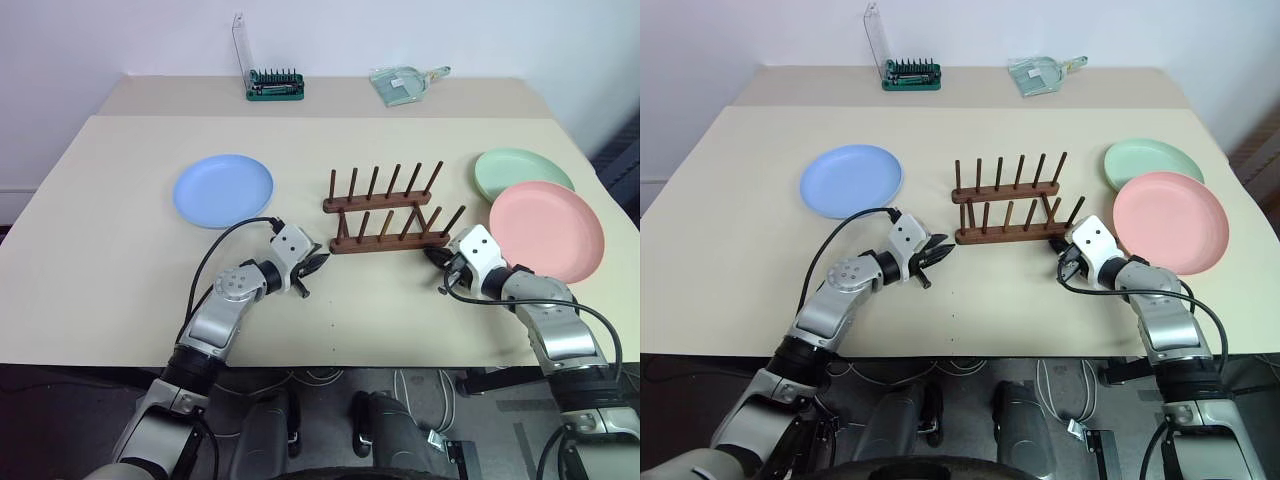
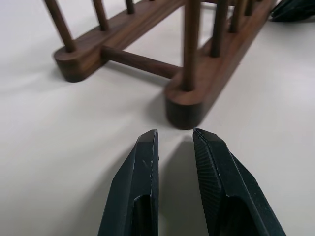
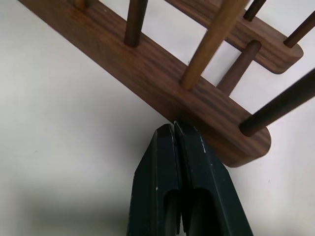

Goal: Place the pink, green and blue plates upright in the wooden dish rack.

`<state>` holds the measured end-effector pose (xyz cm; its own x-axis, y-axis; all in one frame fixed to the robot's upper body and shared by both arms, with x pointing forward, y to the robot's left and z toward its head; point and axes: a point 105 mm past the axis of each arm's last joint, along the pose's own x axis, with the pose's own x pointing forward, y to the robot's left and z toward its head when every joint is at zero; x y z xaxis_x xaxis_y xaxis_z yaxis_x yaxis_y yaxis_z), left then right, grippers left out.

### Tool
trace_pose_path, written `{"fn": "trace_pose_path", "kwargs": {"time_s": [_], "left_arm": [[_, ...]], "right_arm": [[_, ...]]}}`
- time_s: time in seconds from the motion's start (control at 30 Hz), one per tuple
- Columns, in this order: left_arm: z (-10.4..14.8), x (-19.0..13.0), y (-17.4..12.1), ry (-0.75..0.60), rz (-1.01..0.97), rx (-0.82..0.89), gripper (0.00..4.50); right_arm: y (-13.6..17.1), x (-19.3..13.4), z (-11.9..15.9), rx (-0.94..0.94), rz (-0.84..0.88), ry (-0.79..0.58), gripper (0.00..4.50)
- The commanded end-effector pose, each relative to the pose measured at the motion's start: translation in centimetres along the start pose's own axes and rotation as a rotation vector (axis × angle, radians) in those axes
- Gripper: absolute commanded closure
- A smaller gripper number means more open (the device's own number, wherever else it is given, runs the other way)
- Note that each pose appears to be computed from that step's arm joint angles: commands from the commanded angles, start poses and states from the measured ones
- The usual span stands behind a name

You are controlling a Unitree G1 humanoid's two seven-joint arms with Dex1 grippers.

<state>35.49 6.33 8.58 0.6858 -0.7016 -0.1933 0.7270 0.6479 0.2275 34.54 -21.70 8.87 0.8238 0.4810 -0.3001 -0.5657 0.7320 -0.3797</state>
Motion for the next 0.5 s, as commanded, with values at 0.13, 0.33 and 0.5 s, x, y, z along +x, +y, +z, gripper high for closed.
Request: {"fn": "trace_pose_path", "kwargs": {"time_s": [0.13, 0.33, 0.5], "left_arm": [[0.3, 0.2, 1.1, -0.013, 0.050, 0.009, 3.39], [0.2, 0.0, 1.0, -0.004, 0.016, 0.001, 3.39], [-0.4, -2.4, -0.2, 0.021, -0.156, -0.012, 3.39]], "right_arm": [[-0.5, 1.1, 0.9, -0.032, -0.006, -0.035, 4.46], [-0.2, 1.6, 1.4, -0.039, 0.017, -0.057, 4.46], [0.2, 0.6, 1.1, -0.039, 0.042, -0.055, 4.46]]}}
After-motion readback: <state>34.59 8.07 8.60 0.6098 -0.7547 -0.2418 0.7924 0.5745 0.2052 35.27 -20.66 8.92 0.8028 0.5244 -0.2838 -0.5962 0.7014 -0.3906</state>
